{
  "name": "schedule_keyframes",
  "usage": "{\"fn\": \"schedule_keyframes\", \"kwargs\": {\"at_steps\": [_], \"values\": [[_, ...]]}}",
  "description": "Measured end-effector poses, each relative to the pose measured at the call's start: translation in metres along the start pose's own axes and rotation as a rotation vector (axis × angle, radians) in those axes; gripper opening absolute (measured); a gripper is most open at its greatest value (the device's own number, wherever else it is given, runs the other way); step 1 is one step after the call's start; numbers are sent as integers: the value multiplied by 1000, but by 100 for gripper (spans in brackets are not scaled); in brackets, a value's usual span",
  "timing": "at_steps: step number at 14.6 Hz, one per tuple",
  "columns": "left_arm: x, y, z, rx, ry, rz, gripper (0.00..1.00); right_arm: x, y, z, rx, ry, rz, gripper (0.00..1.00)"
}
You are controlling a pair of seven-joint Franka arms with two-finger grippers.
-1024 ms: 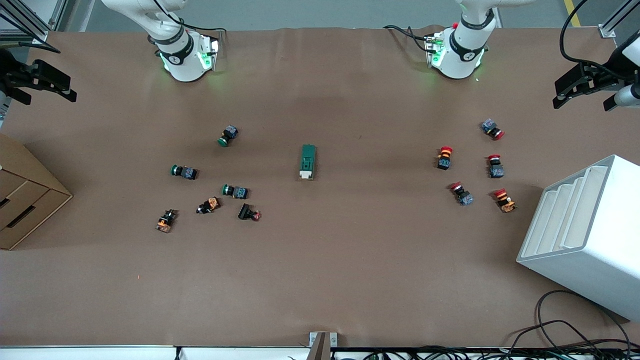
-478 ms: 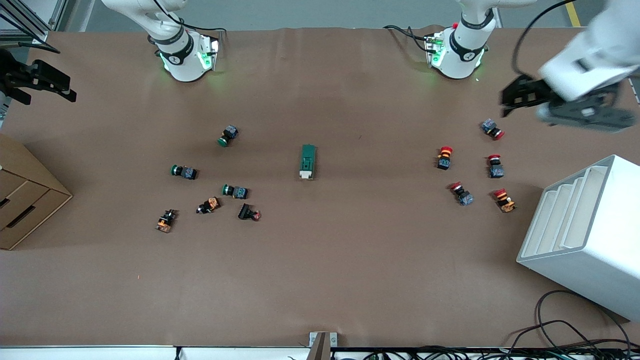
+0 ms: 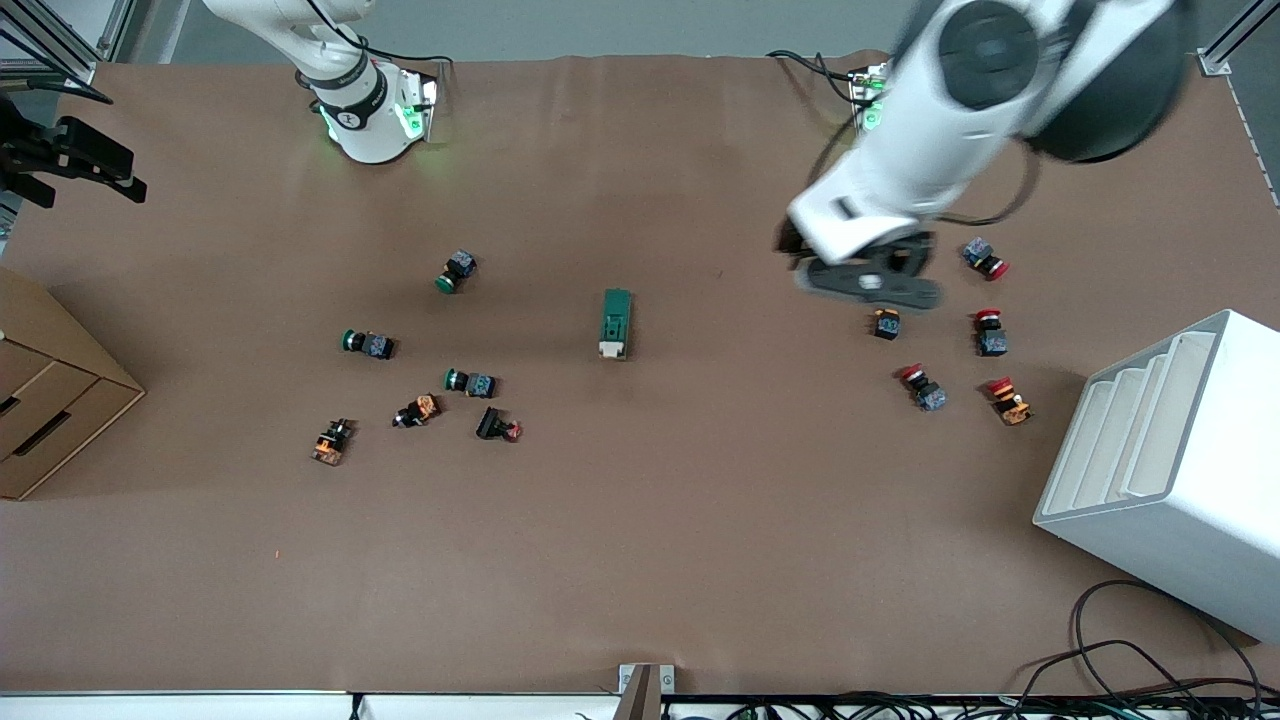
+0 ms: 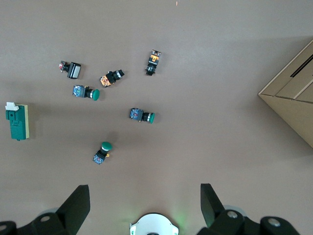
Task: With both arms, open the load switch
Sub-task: 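Move the left gripper over the green load switch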
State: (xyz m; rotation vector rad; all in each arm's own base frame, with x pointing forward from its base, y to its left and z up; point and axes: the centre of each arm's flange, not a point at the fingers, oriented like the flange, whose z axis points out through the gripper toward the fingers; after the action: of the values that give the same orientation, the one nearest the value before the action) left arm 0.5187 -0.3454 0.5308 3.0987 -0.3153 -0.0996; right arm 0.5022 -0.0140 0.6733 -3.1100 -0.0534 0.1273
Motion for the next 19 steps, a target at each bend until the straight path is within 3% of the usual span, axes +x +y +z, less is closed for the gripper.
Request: {"fn": "schedule_keyframes", "kwargs": {"at_steps": [4, 8, 11, 14, 16, 19], "values": [[-16, 97, 91, 1, 99, -90, 100, 5, 2, 6, -2, -8, 3, 100], [-65, 173, 190, 54, 201, -180, 100, 45, 10, 61, -6, -108, 16, 100], [-99, 221, 242, 62, 291, -229, 100, 76, 28, 111, -48, -191, 38, 100], [-127, 252, 291, 59, 406, -246, 100, 88, 39, 132, -67, -220, 56, 100], [-147, 265, 326, 78, 509, -196, 100, 90, 36, 130, -70, -206, 133, 100], [-179, 277, 381, 70, 666, -100, 100, 96, -5, 135, -79, -200, 380, 100]]}}
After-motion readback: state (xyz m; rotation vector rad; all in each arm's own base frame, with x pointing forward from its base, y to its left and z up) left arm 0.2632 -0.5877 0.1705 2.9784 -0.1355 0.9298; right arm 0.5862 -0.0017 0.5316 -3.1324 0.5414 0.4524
